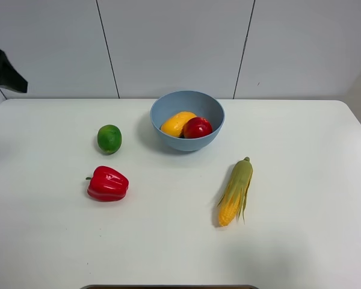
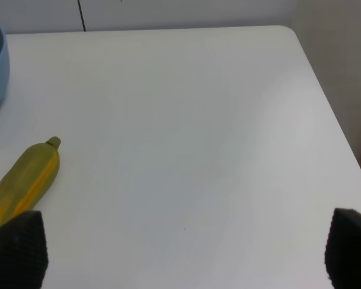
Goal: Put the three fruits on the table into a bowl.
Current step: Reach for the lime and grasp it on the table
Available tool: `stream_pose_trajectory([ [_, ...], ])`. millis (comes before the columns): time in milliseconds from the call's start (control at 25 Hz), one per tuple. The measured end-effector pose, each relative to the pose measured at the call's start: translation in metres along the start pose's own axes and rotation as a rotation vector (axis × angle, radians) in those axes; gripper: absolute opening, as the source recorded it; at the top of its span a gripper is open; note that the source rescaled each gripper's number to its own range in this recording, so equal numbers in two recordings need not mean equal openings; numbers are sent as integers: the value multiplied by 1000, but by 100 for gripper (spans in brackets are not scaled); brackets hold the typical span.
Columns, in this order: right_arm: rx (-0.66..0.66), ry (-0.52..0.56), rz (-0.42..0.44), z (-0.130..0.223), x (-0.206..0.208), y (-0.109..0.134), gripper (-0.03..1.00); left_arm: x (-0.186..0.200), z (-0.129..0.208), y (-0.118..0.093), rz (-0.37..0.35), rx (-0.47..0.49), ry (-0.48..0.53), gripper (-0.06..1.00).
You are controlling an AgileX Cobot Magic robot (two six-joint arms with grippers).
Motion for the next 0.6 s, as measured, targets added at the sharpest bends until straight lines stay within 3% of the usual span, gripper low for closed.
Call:
stream_pose_trajectory([
  [240,0,0,0,0,0,0,100,-70,-32,-30,69,-33,53,98],
  [600,0,0,0,0,0,0,100,-159,-16,-70,100,-5,232,97],
])
Point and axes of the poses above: a point on each arm's last joint axis where the gripper is mounted, x pointing back along that axis away from the gripper, y along the wrist's bending axis when the last joint is at zero, z = x × y, the point moved 9 cm from there along -x, pointing out along that axis toward the gripper, and after that the axes turned 3 degrees about -x, right-handed, at the moved point
